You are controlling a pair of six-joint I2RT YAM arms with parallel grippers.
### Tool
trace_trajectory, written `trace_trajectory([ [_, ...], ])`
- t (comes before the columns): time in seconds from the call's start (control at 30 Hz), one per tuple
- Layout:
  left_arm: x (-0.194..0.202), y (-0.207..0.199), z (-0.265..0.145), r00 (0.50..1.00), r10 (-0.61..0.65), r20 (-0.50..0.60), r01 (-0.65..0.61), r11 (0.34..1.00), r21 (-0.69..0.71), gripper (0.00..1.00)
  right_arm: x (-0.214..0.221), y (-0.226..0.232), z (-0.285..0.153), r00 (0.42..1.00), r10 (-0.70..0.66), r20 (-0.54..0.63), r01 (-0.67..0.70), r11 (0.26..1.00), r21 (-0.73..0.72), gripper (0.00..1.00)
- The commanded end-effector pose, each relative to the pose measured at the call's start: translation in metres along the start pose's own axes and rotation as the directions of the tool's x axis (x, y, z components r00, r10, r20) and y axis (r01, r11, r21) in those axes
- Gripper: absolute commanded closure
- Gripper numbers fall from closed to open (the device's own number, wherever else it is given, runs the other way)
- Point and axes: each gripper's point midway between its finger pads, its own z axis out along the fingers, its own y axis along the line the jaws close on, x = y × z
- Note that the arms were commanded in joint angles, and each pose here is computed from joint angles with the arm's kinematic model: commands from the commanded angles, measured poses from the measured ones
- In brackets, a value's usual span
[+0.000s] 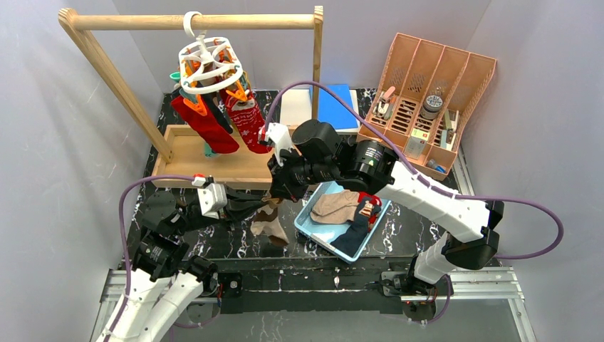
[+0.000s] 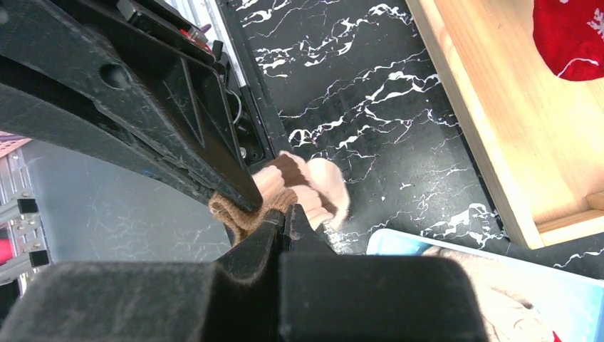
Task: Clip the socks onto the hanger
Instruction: Pick up the sock from the bin.
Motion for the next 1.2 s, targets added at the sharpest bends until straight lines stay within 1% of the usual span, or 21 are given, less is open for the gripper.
trace_trajectory([
  [0.0, 0.001, 0.001, -0.001, 1.000, -0.010, 0.007, 0.010, 1.000, -0.019, 1.00, -0.019, 0.009, -0.008, 0.997, 0.005, 0.076, -0.003, 1.000, -0.022, 0.99],
  [0.1, 0.003, 0.005, -0.004, 1.000, -0.001, -0.008, 0.001, 0.998, -0.055, 1.00, -0.019, 0.007, -0.011, 0.997, 0.005, 0.081, -0.004, 1.000, -0.010, 0.99],
  [0.17, 0.005, 0.005, -0.005, 1.000, 0.001, -0.015, -0.002, 0.998, -0.056, 0.99, -0.019, 0.008, -0.011, 0.997, 0.005, 0.079, -0.003, 1.000, -0.016, 0.99],
  [0.2, 0.006, 0.007, -0.005, 1.000, -0.007, -0.022, 0.005, 0.998, -0.066, 0.89, -0.019, 0.008, -0.011, 0.997, 0.005, 0.077, -0.003, 1.000, -0.017, 0.99],
  [0.27, 0.008, 0.007, -0.005, 1.000, -0.015, -0.027, 0.013, 0.998, -0.068, 0.75, -0.019, 0.008, -0.011, 0.997, 0.005, 0.082, -0.004, 1.000, -0.019, 0.99],
  [0.3, 0.008, 0.007, -0.005, 0.999, -0.015, -0.028, 0.013, 0.997, -0.069, 0.72, -0.020, 0.008, -0.011, 0.996, 0.005, 0.085, -0.003, 1.000, -0.019, 0.99],
  [0.37, 0.009, 0.007, -0.005, 0.999, -0.018, -0.029, 0.016, 0.997, -0.073, 0.71, -0.021, 0.009, -0.012, 0.996, 0.004, 0.089, -0.002, 1.000, -0.018, 0.99],
  [0.5, 0.007, 0.007, -0.006, 0.999, -0.012, -0.030, 0.010, 0.997, -0.073, 0.73, -0.021, 0.007, -0.012, 0.996, 0.005, 0.088, -0.004, 1.000, -0.012, 0.99],
  [0.57, 0.008, 0.007, -0.007, 0.999, -0.010, -0.034, 0.007, 0.997, -0.075, 0.77, -0.021, 0.007, -0.012, 0.996, 0.005, 0.090, -0.004, 1.000, -0.007, 0.99],
  [0.63, 0.009, 0.007, -0.007, 0.999, -0.007, -0.036, 0.004, 0.997, -0.074, 0.86, -0.022, 0.007, -0.013, 0.996, 0.005, 0.094, -0.005, 1.000, -0.006, 0.99],
  [0.7, 0.009, 0.006, -0.007, 0.999, -0.006, -0.037, 0.004, 0.998, -0.065, 0.99, -0.021, 0.008, -0.013, 0.996, 0.008, 0.092, -0.007, 1.000, -0.013, 0.99],
  [0.8, 0.007, 0.006, -0.007, 0.999, -0.003, -0.034, 0.000, 0.998, -0.069, 1.00, -0.021, 0.010, -0.011, 0.996, 0.015, 0.088, -0.013, 1.000, -0.027, 0.99],
  [0.87, 0.004, 0.010, -0.009, 1.000, 0.010, -0.028, -0.013, 0.995, -0.100, 1.00, -0.022, 0.010, -0.010, 0.996, 0.024, 0.088, -0.022, 0.999, -0.025, 0.99],
  [0.9, 0.002, 0.013, -0.011, 0.999, 0.022, -0.024, -0.024, 0.992, -0.123, 1.00, -0.024, 0.010, -0.012, 0.995, 0.026, 0.096, -0.025, 1.000, -0.019, 0.85],
  [0.93, 0.002, 0.018, -0.013, 0.999, 0.030, -0.025, -0.034, 0.987, -0.157, 1.00, -0.027, 0.008, -0.013, 0.994, 0.029, 0.103, -0.028, 1.000, -0.009, 0.68],
  [0.97, 0.001, 0.021, -0.016, 0.999, 0.043, -0.024, -0.046, 0.982, -0.183, 1.00, -0.030, 0.007, -0.016, 0.993, 0.030, 0.115, -0.031, 1.000, 0.006, 0.57],
  [1.0, -0.001, 0.024, -0.019, 0.998, 0.052, -0.021, -0.055, 0.976, -0.209, 1.00, -0.033, 0.005, -0.019, 0.991, 0.032, 0.128, -0.034, 0.999, 0.019, 0.49],
  [1.03, -0.003, 0.026, -0.022, 0.998, 0.064, -0.017, -0.066, 0.971, -0.231, 1.00, -0.037, 0.004, -0.023, 0.990, 0.028, 0.141, -0.033, 0.999, 0.031, 0.43],
  [1.07, -0.004, 0.027, -0.024, 0.997, 0.078, -0.016, -0.079, 0.965, -0.250, 1.00, -0.041, 0.003, -0.027, 0.988, 0.024, 0.155, -0.031, 0.999, 0.040, 0.40],
  [1.17, -0.007, 0.035, -0.032, 0.994, 0.105, -0.024, -0.107, 0.944, -0.311, 1.00, -0.055, 0.001, -0.043, 0.981, 0.014, 0.196, -0.030, 0.997, 0.076, 0.31],
])
